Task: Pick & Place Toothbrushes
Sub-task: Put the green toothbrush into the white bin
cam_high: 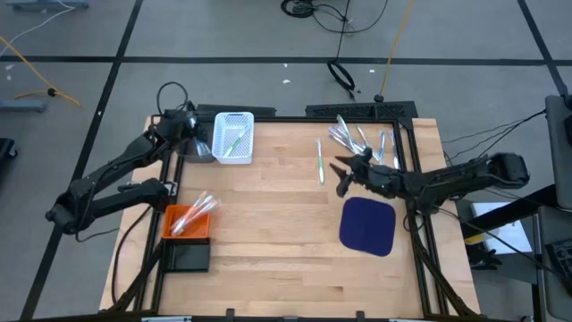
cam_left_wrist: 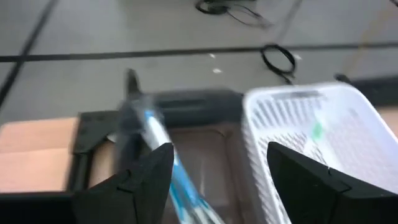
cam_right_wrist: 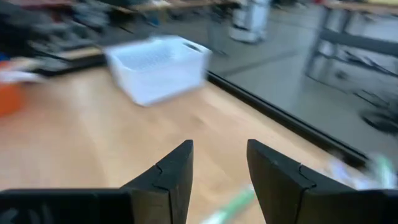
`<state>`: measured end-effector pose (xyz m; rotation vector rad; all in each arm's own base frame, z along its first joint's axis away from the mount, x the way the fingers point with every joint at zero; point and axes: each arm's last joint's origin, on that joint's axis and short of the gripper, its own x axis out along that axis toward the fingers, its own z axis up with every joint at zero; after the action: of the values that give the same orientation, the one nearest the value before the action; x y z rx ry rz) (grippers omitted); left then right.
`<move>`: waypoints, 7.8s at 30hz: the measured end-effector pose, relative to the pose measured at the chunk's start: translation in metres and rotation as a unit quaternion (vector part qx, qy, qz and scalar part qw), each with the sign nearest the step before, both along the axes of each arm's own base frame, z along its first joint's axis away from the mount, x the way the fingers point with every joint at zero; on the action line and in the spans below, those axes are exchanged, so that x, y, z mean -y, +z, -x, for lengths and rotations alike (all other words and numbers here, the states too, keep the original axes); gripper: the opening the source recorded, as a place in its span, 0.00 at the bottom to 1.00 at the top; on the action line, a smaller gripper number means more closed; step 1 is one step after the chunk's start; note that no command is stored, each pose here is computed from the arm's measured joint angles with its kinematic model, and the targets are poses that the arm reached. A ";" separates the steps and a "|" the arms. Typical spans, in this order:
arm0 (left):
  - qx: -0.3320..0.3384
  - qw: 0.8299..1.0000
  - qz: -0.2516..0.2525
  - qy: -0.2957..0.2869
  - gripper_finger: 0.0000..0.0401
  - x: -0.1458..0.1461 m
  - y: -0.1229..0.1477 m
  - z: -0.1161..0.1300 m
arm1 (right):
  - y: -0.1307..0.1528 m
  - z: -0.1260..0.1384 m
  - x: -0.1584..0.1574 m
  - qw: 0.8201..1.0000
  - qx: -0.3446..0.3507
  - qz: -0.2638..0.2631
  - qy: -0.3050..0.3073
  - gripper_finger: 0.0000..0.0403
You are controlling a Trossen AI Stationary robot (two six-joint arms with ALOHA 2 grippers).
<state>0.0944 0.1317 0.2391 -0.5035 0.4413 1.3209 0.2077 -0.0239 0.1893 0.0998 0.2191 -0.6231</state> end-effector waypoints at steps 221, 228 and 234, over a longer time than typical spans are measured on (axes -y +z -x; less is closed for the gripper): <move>0.048 0.968 -0.157 -0.187 0.02 0.079 0.032 -0.111 | 0.005 -0.040 -0.038 0.968 0.109 -0.055 0.219 0.35; 0.018 0.982 -0.132 -0.135 0.02 0.049 0.024 -0.101 | 0.004 -0.040 -0.038 0.968 0.108 -0.054 0.218 0.35; 0.029 0.988 -0.099 -0.119 0.02 0.027 0.021 -0.091 | 0.004 -0.040 -0.038 0.968 0.108 -0.053 0.219 0.35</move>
<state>0.1856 0.1048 0.2605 -0.3122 0.3062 1.1032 0.2478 0.0143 0.1937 0.2143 0.0589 -0.1578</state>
